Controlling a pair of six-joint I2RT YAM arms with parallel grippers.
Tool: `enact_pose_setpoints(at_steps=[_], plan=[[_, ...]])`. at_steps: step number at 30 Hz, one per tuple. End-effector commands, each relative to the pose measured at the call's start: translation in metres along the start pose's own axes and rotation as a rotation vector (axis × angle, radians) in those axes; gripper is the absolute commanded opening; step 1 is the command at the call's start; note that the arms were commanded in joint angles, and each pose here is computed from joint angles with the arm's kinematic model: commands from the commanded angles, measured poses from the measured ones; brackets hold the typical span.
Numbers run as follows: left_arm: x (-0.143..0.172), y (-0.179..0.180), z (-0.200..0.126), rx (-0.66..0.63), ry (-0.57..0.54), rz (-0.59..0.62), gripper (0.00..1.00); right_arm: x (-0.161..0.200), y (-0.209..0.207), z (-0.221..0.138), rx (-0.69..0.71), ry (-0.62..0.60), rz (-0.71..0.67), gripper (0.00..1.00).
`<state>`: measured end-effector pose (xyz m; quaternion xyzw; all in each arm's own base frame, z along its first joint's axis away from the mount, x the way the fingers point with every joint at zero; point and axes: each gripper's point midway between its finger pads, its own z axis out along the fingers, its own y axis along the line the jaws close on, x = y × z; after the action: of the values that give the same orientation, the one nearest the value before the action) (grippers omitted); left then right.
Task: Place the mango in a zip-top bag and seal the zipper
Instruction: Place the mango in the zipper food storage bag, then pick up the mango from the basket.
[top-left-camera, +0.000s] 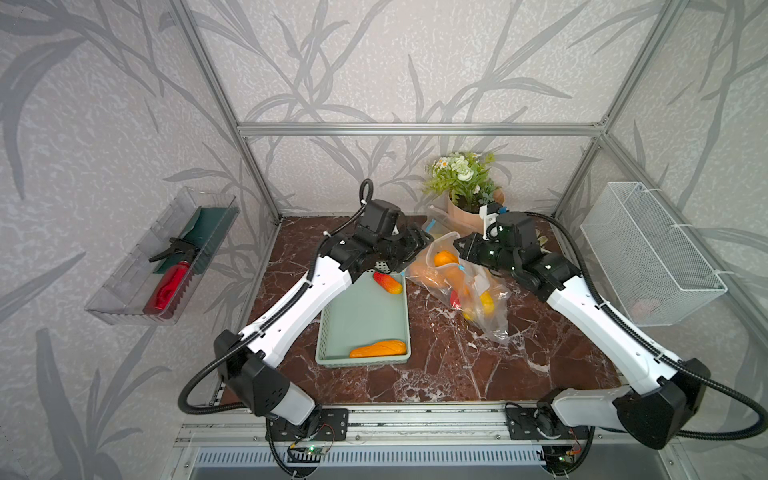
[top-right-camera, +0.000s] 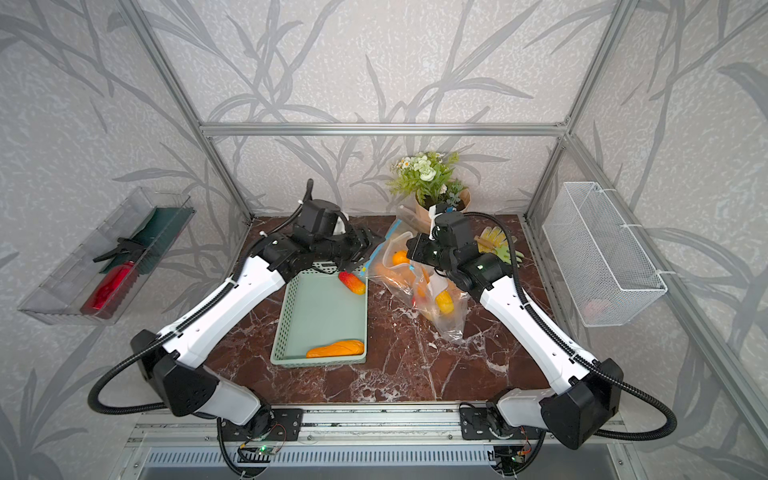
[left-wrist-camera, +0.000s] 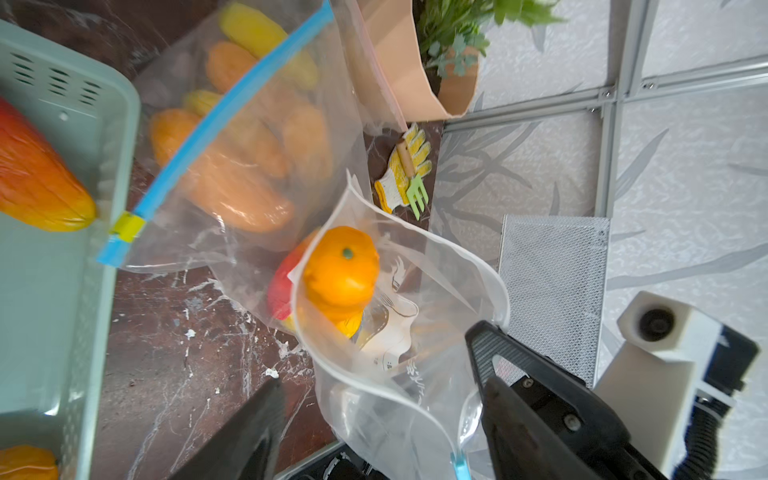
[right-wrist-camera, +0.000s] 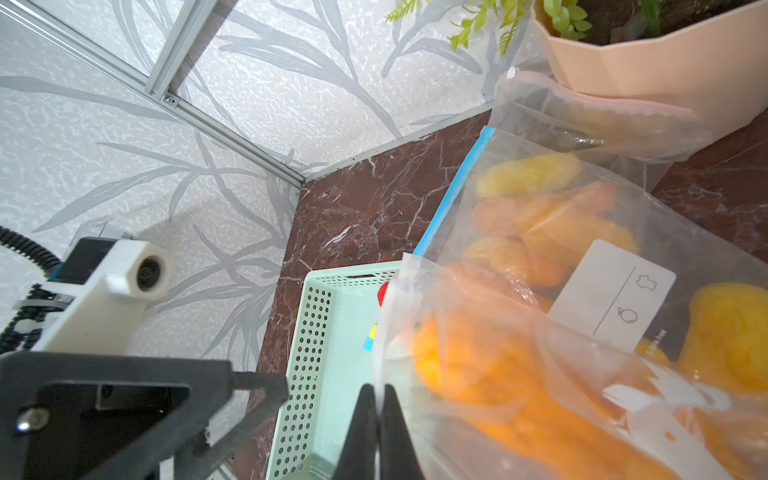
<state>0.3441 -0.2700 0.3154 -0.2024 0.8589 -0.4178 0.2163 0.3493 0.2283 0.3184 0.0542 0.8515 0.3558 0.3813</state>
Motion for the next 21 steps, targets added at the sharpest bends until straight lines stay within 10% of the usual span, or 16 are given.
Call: enact_pose_setpoints(at_steps=[1, 12, 21], plan=[[-0.019, 0.033, 0.007, -0.059, -0.071, -0.052, 0.75, 0.0, 0.008, -0.012, -0.03, -0.007, -0.016, 0.0], [-0.059, 0.199, 0.036, -0.464, -0.099, -0.295, 0.75, 0.002, 0.01, -0.016, -0.038, 0.0, -0.028, 0.0], [-0.071, 0.23, 0.108, -0.549, -0.057, -0.37, 0.81, 0.004, 0.007, -0.021, -0.027, 0.0, -0.026, 0.0]])
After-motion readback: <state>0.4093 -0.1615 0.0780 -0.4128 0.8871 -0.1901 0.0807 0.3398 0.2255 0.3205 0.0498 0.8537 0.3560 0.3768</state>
